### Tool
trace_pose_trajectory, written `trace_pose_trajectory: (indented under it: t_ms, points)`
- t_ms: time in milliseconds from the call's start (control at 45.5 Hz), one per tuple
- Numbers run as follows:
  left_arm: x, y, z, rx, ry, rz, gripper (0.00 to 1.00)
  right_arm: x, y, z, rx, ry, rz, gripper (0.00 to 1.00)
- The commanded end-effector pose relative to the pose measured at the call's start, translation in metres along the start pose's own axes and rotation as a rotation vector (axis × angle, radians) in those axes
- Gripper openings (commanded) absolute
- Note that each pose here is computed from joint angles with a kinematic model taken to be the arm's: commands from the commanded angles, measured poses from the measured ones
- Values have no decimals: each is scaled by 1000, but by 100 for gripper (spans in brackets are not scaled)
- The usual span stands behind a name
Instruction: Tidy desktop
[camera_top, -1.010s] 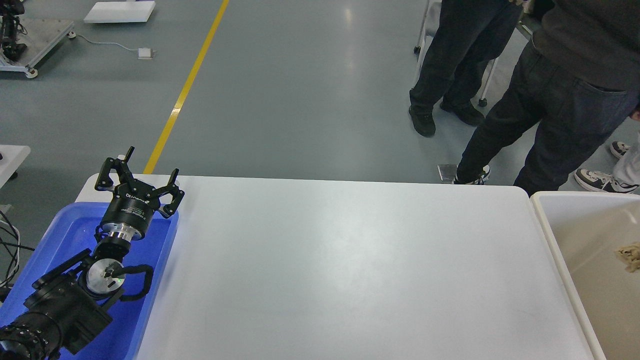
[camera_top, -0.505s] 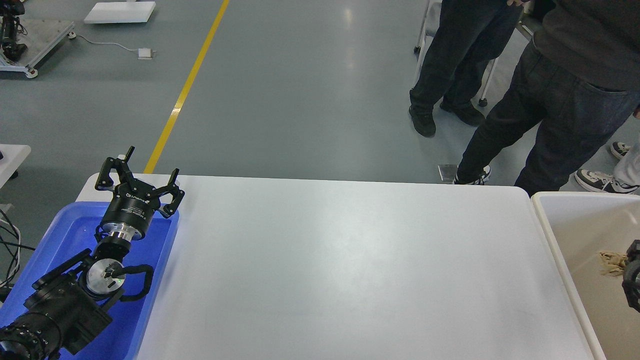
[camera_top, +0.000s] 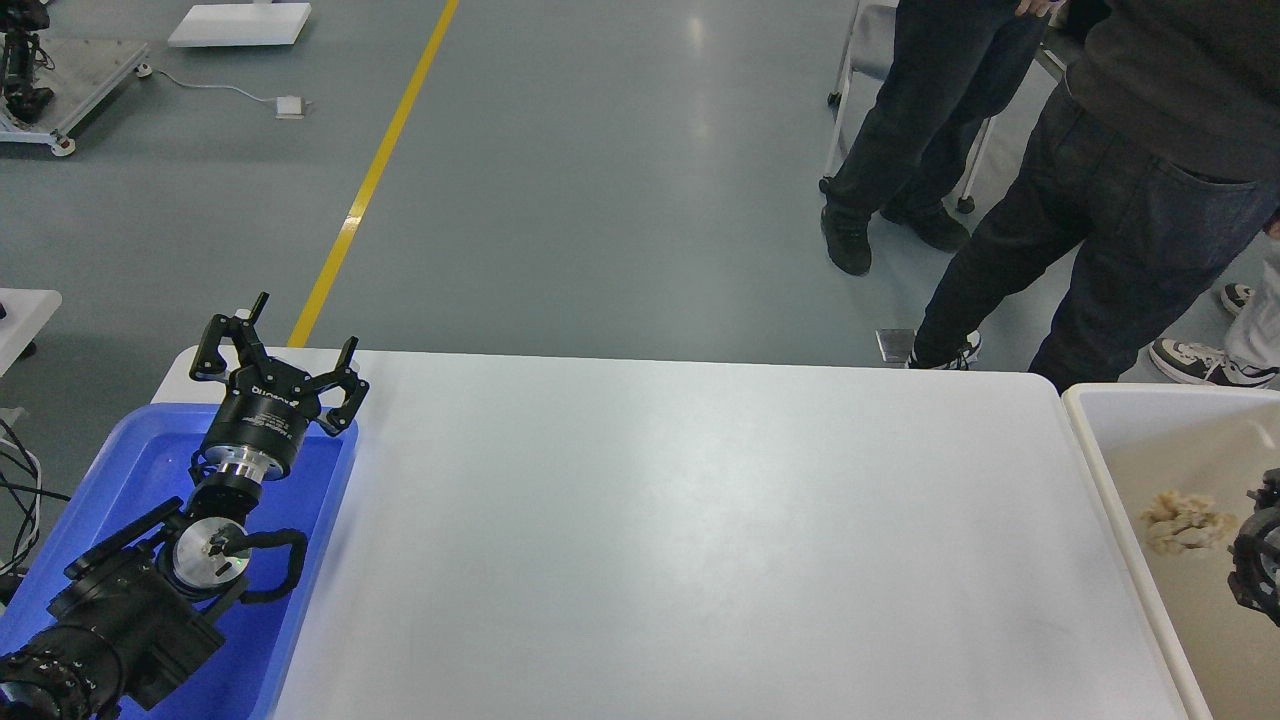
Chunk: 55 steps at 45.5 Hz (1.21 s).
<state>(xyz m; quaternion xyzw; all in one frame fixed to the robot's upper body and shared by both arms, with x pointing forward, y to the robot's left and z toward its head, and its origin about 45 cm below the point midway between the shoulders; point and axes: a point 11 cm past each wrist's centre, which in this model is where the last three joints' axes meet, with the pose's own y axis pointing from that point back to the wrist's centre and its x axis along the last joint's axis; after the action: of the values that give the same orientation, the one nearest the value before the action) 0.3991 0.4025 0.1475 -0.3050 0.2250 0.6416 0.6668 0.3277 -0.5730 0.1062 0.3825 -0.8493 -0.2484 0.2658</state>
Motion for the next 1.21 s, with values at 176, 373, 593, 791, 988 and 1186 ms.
trace_pose_trajectory:
  t_ms: [176, 373, 593, 791, 988, 1186]
  points:
    - [0, 0, 0, 0, 0, 0, 100, -3, 4, -34, 60, -36, -4, 100]
    - [0, 0, 0, 0, 0, 0, 100, -16, 7, -51, 87, -66, -31, 100]
    - [0, 0, 0, 0, 0, 0, 100, -63, 28, -121, 187, -312, -214, 100]
    - [0, 0, 0, 0, 0, 0, 100, -116, 61, -177, 294, -478, -550, 100]
    - [0, 0, 0, 0, 0, 0, 100, -198, 103, -194, 314, -518, -846, 100]
    - [0, 0, 0, 0, 0, 0, 100, -278, 145, -184, 266, -493, -1020, 100]
